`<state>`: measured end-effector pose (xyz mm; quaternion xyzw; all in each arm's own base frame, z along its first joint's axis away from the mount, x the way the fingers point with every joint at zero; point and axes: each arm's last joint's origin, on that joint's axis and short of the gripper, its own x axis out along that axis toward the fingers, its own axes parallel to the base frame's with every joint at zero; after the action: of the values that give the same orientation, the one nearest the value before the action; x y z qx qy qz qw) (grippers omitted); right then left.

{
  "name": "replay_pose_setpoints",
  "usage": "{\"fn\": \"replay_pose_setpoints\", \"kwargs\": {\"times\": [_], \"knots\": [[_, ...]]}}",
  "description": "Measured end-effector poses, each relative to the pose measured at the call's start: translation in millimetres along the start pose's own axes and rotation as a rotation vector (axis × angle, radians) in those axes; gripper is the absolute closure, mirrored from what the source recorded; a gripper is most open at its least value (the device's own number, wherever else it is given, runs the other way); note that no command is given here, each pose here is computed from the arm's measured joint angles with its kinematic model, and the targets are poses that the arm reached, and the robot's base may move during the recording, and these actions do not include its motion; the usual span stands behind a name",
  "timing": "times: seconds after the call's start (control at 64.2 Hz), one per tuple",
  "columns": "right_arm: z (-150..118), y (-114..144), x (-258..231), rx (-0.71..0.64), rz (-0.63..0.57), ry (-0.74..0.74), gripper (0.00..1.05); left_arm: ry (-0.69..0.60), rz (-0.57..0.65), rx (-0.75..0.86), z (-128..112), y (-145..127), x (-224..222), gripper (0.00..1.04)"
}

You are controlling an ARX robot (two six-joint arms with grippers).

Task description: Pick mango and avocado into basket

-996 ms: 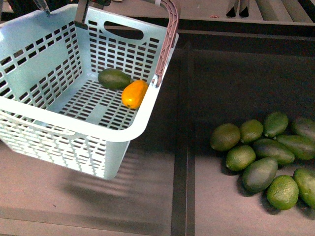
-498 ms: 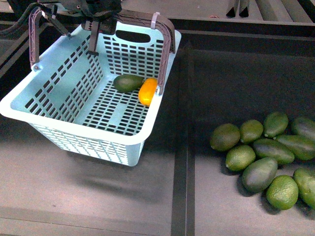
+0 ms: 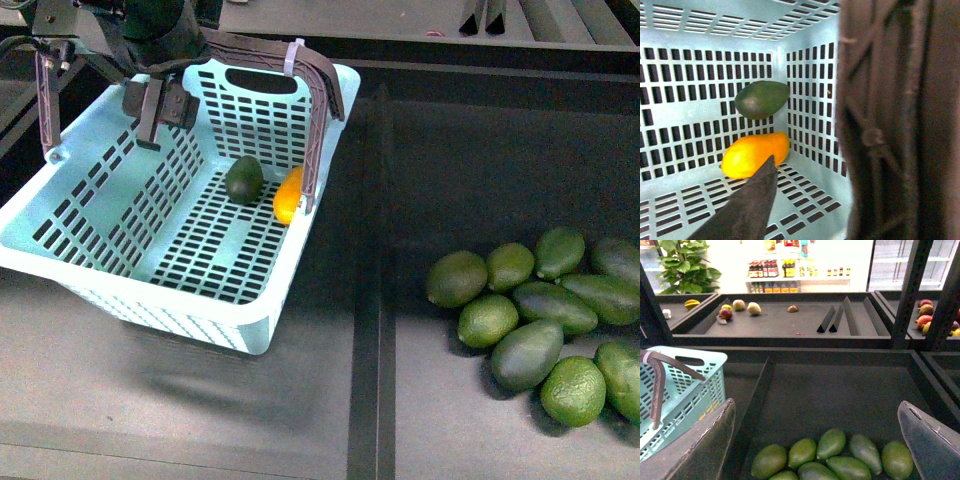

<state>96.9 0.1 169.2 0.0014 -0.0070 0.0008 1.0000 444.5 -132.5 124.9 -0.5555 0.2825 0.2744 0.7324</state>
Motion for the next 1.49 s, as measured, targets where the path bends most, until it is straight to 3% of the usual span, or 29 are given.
{"fn": "replay_pose_setpoints", "kwargs": {"times": [0.156,0.187,0.311,0.436,0.685,0.716,0.747,0.763,0.81,0.872,0.95,1.043,1.495], "knots": [[0,0,0,0.000,0.000,0.000,0.09,-0.100,-0.065,-0.109,16,5,-35,0.10],[0,0,0,0.000,0.000,0.000,0.09,-0.115,-0.074,-0.120,20,5,-43,0.07],[0,0,0,0.000,0.000,0.000,0.09,-0.177,-0.091,-0.164,34,9,-80,0.08],[0,0,0,0.000,0.000,0.000,0.09,-0.241,-0.002,-0.158,42,24,-116,0.08],[0,0,0,0.000,0.000,0.000,0.09,-0.241,-0.006,-0.175,42,24,-123,0.08],[0,0,0,0.000,0.000,0.000,0.09,-0.122,-0.145,-0.061,42,31,-117,0.17],[0,0,0,0.000,0.000,0.000,0.09,-0.072,-0.329,0.184,45,50,-113,0.28],[0,0,0,0.000,0.000,0.000,0.09,-0.085,-0.388,0.281,47,58,-113,0.31],[0,0,0,0.000,-0.001,0.000,0.09,-0.295,-0.598,0.682,60,82,-129,0.47],[0,0,0,0.000,-0.001,0.000,0.09,-0.523,-0.678,0.951,77,93,-157,0.65],[0,0,0,0.000,-0.002,0.000,0.09,-0.587,-0.645,1.106,84,114,-168,0.83],[0,0,0,0.000,-0.002,0.000,0.09,-0.586,-0.612,1.183,87,138,-173,1.03],[0,0,0,0.000,-0.002,0.000,0.09,-0.607,-0.598,1.212,106,202,-205,1.03]]}}
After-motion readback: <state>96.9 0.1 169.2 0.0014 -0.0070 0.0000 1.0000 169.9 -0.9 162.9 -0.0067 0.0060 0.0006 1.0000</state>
